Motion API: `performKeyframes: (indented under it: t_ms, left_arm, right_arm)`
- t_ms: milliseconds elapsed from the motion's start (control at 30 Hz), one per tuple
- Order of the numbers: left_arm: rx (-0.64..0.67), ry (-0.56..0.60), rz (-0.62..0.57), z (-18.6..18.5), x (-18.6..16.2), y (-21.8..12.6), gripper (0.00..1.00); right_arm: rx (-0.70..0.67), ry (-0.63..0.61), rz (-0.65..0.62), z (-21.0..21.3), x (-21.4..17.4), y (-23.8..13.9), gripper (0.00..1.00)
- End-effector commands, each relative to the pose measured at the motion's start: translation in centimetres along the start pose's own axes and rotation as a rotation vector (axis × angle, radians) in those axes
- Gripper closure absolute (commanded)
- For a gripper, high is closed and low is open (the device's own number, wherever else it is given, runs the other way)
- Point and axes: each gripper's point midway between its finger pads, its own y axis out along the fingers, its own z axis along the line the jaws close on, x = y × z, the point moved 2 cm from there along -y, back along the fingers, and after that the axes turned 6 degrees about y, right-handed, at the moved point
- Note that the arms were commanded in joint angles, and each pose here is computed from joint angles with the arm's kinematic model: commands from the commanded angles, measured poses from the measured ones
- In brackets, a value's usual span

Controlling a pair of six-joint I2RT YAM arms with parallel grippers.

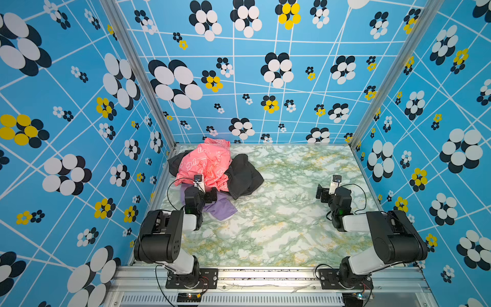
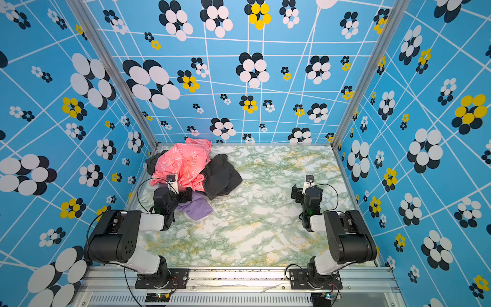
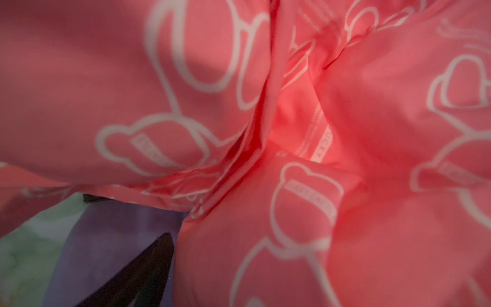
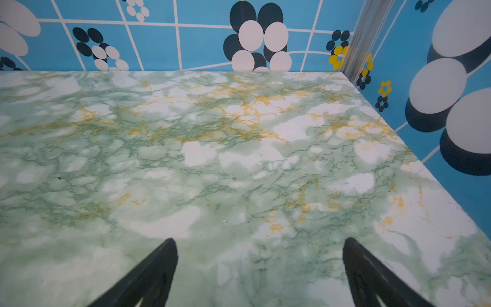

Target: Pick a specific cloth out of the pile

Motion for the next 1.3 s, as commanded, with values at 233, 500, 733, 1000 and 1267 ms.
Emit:
performKeyframes:
  t_ms: [233,500,733,1000,1267]
  left_arm:
    - [-0.012,0.016,-0.035,-0.3,1.2,0.2,0.01]
    - [-0.012,0.015,-0.035,-0.3,1.2,0.2,0.01]
    - [-0.018,0.006,-0.032,-0.3,1.2,0.2,0.01]
    - [-0.021,0.004,-0.035,-0.3,1.1,0.2,0.01]
    - [0.12,-0.064,-0.07,1.9,3.2,-3.0,0.01]
  right_arm:
    - [0.007,0.02,-0.014,0.1,0.8,0.3,0.01]
    - [0.006,0.021,-0.012,0.1,0.8,0.3,0.01]
    - [-0.002,0.047,-0.001,-0.3,0.9,0.5,0.01]
    - [-0.003,0.045,-0.002,-0.4,0.9,0.5,0.01]
    - [-0.052,0.072,-0.011,-1.2,3.1,-1.1,0.01]
